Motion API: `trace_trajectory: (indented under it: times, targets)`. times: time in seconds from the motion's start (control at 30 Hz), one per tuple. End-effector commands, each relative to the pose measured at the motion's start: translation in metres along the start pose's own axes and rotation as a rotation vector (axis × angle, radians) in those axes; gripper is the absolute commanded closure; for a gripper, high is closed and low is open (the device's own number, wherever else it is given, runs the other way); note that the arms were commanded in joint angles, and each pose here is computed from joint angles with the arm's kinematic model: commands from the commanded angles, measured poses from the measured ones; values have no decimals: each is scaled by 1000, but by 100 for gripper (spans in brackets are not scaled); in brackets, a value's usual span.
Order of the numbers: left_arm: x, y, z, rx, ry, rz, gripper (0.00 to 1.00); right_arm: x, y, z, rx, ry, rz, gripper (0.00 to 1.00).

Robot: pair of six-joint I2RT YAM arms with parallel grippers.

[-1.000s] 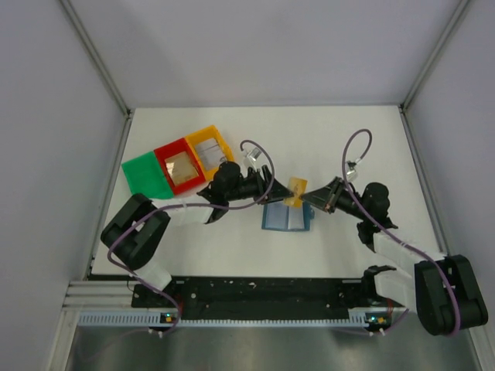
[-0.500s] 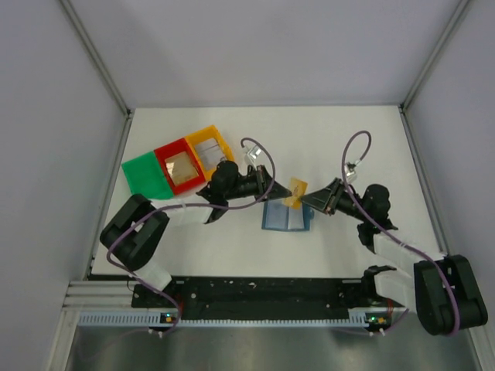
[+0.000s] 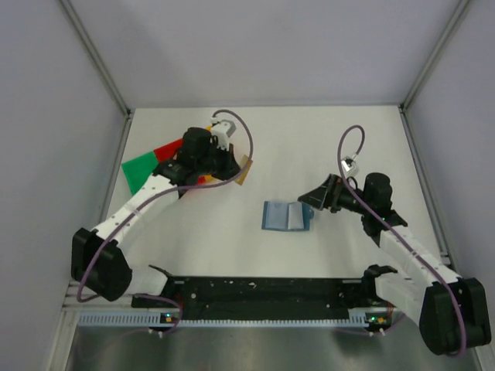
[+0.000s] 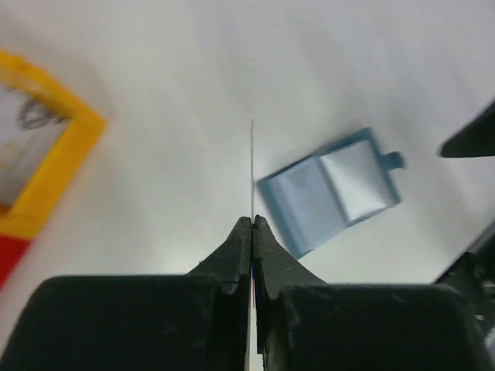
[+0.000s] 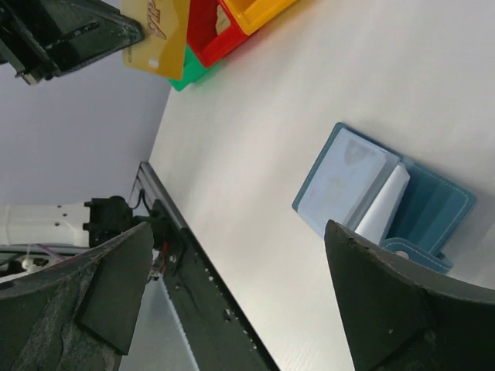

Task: Take the credit cards out of the card holder
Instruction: Place the credit card in the storage box.

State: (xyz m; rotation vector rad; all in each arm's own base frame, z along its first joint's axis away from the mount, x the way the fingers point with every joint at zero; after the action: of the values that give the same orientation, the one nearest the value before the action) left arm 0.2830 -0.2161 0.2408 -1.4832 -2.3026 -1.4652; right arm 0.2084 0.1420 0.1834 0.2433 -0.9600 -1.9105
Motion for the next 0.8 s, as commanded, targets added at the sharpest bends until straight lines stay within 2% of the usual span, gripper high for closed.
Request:
trace_trajectory:
  times: [0.0, 0.17, 0.3, 0.43, 0.57, 0.7, 0.77]
  targets:
    - [59, -6, 69, -141, 372, 155, 100, 5, -3, -6, 87, -60, 31, 9]
    - [105, 13, 111, -130, 472, 125, 100, 5, -3, -6, 99, -52, 25, 9]
    - [126, 33, 132, -155, 466, 64, 100, 3, -3, -5, 91, -32, 21, 9]
    - [130, 50, 155, -201, 423, 47, 100, 2, -5, -5, 84, -21, 23, 9]
    - [118, 64, 168, -255, 270, 137, 100, -1, -9, -3, 87, -9, 42, 9]
    - [105, 69, 183, -241, 190, 294, 100, -3, -11, -3, 82, -2, 57, 9]
    - [101, 73, 187, -258, 172, 314, 100, -4, -12, -2, 79, 7, 68, 9]
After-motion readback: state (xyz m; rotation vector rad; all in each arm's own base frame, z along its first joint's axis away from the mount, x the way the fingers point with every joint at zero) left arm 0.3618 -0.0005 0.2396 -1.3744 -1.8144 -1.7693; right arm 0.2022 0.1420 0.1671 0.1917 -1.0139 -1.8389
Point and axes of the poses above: each gripper's point midway between its finger pads, its own x axis back along the fingers, its own z axis along the line the jaws close on, y = z × x, the point moved 6 cm from there along x, back along the fingers, and after that the axes turned 12 degrees about x, right-handed, at the moved point
